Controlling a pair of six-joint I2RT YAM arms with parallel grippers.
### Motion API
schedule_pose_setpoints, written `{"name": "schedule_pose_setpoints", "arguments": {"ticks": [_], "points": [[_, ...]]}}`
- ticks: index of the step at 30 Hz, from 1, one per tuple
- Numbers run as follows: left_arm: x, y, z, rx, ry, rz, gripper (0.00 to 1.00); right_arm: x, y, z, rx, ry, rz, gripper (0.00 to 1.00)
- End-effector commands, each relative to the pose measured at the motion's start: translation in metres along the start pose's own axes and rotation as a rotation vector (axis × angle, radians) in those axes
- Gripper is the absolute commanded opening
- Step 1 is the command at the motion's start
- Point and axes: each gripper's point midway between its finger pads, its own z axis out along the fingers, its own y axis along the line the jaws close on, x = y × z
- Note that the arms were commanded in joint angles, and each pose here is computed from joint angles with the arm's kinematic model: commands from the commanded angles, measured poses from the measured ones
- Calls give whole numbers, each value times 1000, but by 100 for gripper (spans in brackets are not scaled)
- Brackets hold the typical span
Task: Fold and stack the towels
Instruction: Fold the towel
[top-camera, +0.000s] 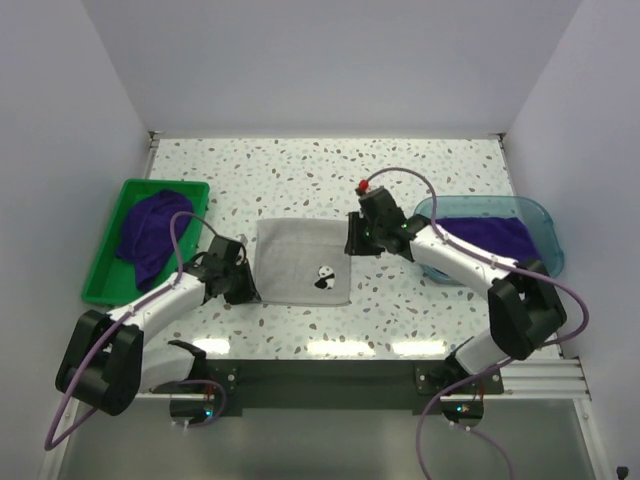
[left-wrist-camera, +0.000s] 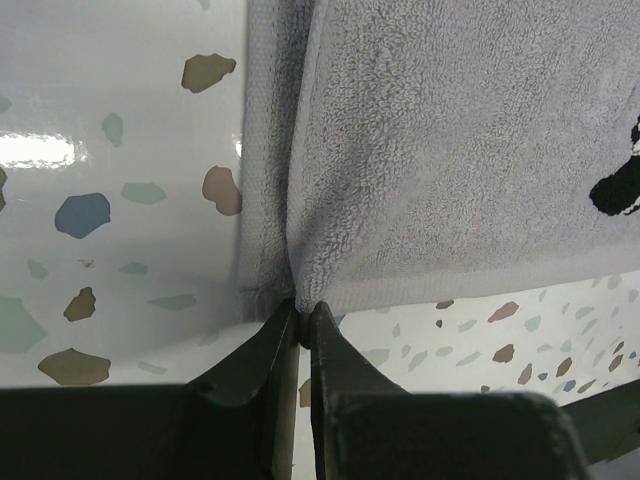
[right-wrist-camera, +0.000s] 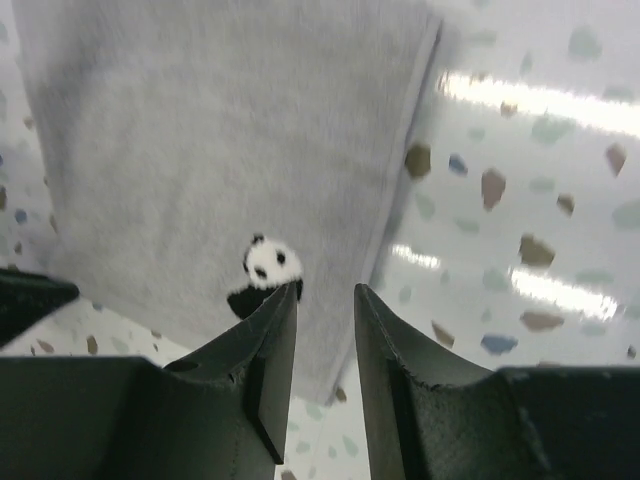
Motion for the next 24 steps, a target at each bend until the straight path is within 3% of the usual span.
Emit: {"name": "schedule_pose_setpoints", "arguments": {"ticks": [1,8,16,24], "points": [[0,1,-3,0,-6,27,3,-58,3,11,-17,-128,-46,33],[4,4,-3,-9,3,36,3,-99,21,60,-94,-163,-53,30],[12,16,-5,-78,29,-8,0,-82,-12,119,-22,-103,15,28],[19,24,-6,-137,67,-73,0,-61,-30,126,15,-33,38,28]]}}
